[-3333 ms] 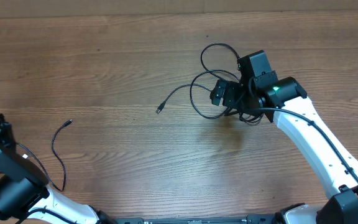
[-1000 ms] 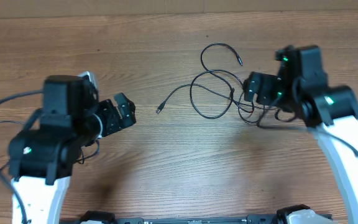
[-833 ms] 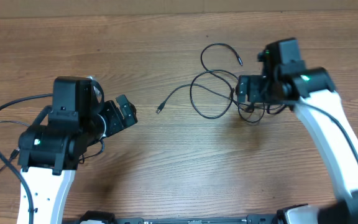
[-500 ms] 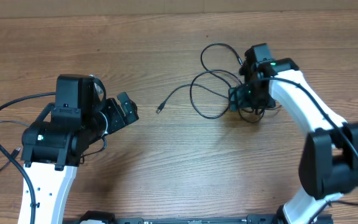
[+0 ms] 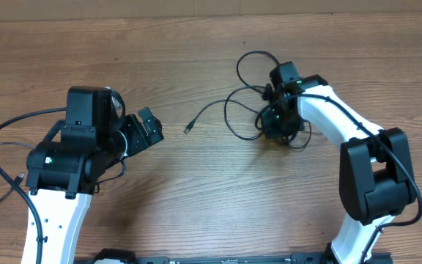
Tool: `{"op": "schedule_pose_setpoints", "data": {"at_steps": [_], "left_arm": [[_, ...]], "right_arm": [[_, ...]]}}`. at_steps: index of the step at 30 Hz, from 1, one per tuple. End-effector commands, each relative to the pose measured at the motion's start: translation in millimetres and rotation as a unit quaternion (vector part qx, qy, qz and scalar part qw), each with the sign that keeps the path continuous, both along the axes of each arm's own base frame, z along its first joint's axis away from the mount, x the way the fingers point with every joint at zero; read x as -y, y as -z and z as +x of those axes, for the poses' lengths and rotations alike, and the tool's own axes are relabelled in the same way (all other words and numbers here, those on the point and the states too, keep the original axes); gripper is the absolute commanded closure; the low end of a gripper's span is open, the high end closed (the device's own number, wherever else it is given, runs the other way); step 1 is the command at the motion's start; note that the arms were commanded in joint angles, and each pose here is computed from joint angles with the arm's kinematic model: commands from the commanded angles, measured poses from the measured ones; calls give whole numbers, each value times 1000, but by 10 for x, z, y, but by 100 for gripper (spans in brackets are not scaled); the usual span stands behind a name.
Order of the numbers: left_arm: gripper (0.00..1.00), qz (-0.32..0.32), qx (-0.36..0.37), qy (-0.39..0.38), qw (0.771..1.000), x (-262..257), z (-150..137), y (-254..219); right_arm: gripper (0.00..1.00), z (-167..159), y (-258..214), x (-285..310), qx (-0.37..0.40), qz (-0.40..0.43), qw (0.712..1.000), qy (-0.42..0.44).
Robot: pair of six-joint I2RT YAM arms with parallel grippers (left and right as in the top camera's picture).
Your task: Untangle cables
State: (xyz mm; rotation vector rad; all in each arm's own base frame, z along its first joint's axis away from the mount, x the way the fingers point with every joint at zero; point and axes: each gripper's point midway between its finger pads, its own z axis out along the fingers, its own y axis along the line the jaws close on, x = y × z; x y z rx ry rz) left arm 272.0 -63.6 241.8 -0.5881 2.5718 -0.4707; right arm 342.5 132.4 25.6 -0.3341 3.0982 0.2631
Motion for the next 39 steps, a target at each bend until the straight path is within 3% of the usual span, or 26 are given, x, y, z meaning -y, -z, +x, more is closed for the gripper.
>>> {"op": "schedule_pose_setpoints", "data": {"at_steps": [1, 9, 13, 17, 26, 30, 39], "left_arm": [[1, 1, -8, -2, 1000, 7, 3, 50], [1, -8, -28, -10, 1000, 28, 32, 133], [1, -9, -35, -9, 999, 41, 45, 169], [1, -9, -37, -9, 999, 43, 64, 184], [0, -37, -24, 11, 999, 162, 132, 138], [0, -41, 34, 127, 991, 402, 210, 3], [1, -16, 38, 177, 983, 477, 200, 107]], "right_arm": [[96, 72, -284, -322, 2, 68, 998, -4], [96, 431, -1766, -698, 102, 178, 979, -16], [96, 327, -2614, -896, 149, 265, 951, -51], [96, 192, -3110, -1009, 180, 324, 925, -80], [96, 56, -3370, -1098, 187, 372, 903, -103], [96, 50, -3394, -1111, 174, 383, 903, -84], [96, 497, -3637, -847, 253, 394, 883, -44]]}}
